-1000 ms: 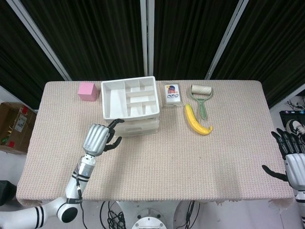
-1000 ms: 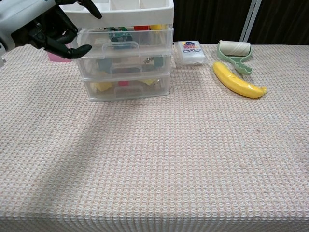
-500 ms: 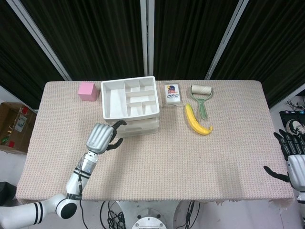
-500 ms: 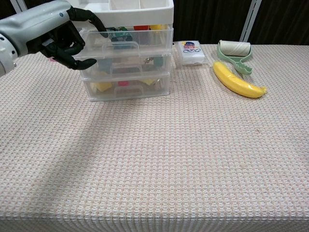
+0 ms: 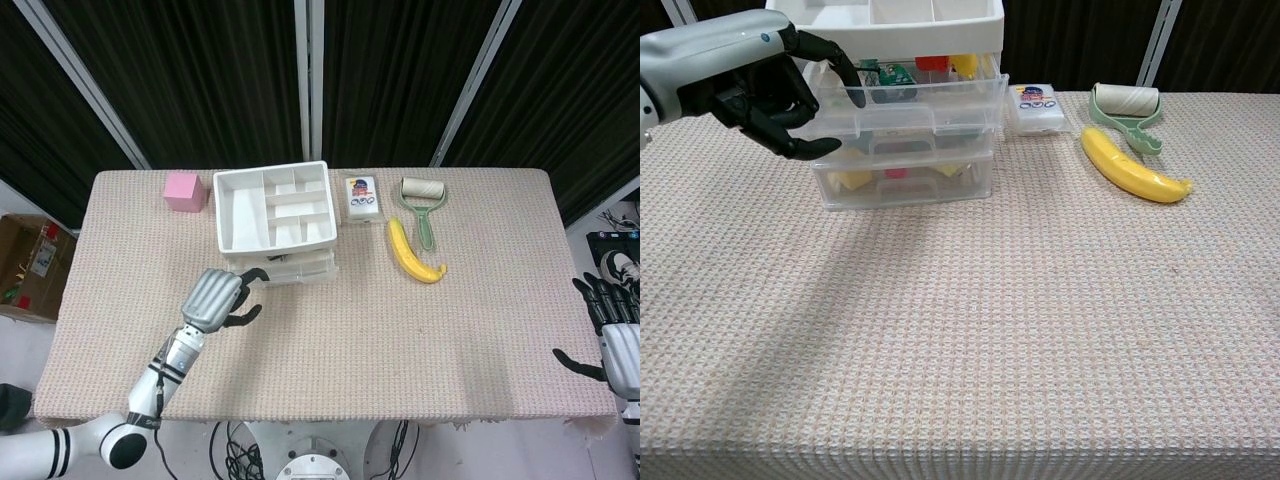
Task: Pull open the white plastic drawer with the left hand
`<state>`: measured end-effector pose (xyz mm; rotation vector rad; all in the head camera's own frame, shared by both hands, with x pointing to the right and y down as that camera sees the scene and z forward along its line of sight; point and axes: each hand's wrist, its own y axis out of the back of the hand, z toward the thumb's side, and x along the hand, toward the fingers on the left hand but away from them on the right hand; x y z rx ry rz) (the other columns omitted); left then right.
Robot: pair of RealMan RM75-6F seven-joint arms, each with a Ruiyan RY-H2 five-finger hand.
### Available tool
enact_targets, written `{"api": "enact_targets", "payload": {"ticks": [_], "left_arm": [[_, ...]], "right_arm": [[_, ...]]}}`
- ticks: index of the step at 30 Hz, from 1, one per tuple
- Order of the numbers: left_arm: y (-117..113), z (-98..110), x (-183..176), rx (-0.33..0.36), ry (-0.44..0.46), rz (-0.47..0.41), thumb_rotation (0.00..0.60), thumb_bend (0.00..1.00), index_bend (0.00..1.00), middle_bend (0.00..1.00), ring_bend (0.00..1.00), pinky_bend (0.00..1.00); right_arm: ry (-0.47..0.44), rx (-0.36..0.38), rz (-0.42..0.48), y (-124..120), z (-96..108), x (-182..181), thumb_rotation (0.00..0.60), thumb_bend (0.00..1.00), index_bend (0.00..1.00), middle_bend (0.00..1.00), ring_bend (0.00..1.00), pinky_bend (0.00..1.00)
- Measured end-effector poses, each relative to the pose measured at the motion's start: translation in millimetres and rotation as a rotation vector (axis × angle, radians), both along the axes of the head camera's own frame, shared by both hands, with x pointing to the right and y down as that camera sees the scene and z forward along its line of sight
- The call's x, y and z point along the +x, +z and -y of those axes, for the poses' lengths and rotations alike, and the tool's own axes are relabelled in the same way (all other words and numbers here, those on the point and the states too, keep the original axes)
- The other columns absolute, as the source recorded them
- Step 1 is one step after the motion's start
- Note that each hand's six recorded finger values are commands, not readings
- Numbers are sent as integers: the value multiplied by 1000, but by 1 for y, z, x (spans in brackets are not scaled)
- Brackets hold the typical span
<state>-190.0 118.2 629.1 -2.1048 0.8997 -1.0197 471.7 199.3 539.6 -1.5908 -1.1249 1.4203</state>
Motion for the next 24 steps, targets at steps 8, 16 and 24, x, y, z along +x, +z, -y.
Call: {"api": "enact_targets", "payload": {"ticks": [8, 16, 24], "left_arm": [[-11, -16, -3, -65, 22, -77, 600, 312, 429, 906, 1000, 1000], [-23, -32, -4, -116, 37, -150, 600, 311, 429, 905, 1000, 1000], [-25, -40, -4, -125, 55, -135, 600, 297, 300, 896, 1000, 1000]], "right_arm": [[-3, -8, -4, 2, 1, -1, 600, 55, 0, 7, 0, 0], [-1, -11, -4, 3, 2, 0, 600, 54, 0, 7, 0, 0], [-2, -4, 0, 1, 3, 1, 600, 54, 0, 7, 0, 0]]}}
